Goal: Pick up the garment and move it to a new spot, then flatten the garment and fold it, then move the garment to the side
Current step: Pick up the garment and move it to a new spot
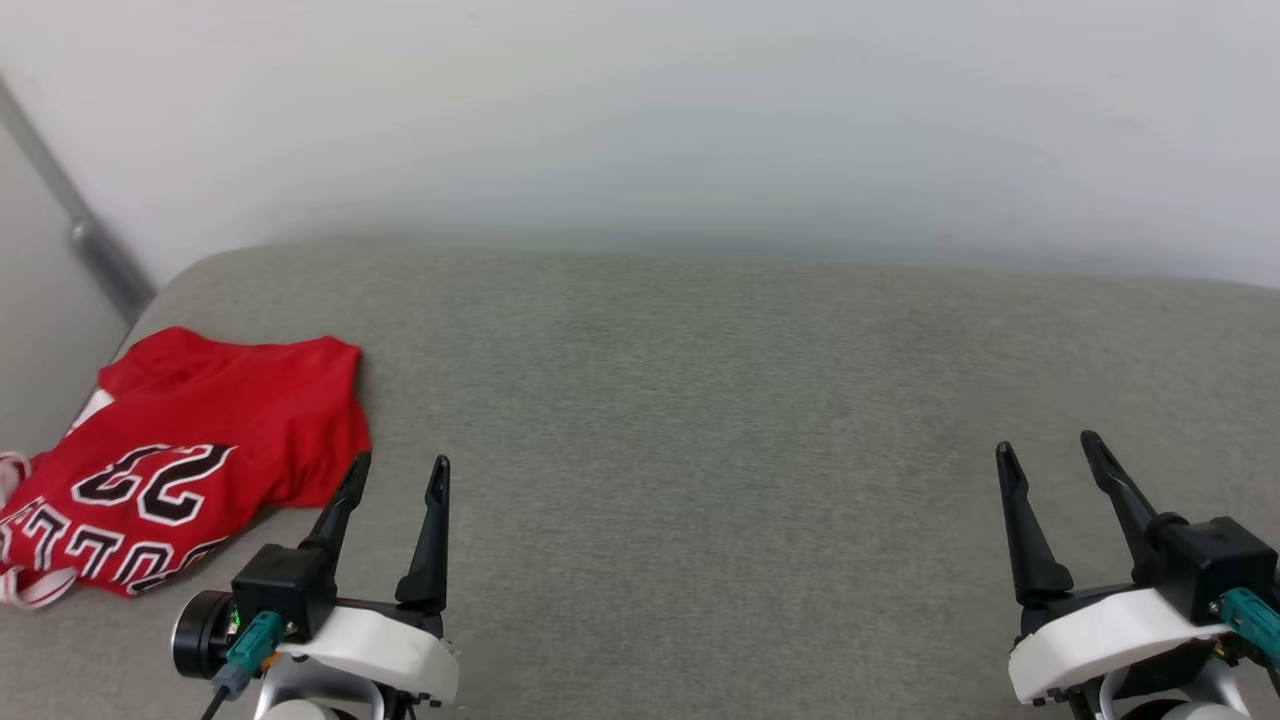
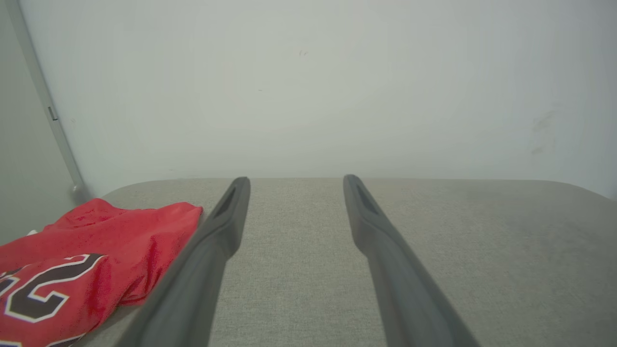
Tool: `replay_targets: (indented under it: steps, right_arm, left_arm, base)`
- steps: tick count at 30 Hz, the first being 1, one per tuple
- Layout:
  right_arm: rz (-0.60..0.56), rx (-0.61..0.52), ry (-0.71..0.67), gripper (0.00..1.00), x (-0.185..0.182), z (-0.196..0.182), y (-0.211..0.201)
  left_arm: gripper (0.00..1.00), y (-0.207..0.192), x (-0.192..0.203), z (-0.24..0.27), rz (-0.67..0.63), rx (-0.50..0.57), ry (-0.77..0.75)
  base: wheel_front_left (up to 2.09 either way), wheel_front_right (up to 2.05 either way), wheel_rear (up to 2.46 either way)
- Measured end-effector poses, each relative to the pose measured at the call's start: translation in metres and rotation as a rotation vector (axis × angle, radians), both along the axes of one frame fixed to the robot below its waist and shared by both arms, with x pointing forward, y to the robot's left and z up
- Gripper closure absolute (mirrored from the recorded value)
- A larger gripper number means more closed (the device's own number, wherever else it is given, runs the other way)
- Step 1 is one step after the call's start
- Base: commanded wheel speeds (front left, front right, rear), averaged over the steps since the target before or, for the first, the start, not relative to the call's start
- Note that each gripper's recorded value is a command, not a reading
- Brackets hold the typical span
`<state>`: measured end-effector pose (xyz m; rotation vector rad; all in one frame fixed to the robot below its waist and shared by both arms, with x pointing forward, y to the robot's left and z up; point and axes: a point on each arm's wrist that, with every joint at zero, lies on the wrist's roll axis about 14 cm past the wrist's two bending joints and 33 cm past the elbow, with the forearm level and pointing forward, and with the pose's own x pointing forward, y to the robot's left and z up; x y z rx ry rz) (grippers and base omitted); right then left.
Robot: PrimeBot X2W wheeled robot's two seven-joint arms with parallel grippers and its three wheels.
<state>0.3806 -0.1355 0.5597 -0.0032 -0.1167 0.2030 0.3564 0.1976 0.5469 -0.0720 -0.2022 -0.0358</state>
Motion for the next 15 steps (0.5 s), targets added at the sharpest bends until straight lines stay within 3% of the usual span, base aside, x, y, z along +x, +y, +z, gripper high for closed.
replay_targets:
  steps: [15]
  right_arm:
    - [0.284,0.009,-0.007,0.0,0.017,0.004,0.1]
  left_arm:
    - [0.0,0.092,-0.059,-0.001,0.301,-0.025,-0.005]
  base:
    - [0.0,0.0,0.0]
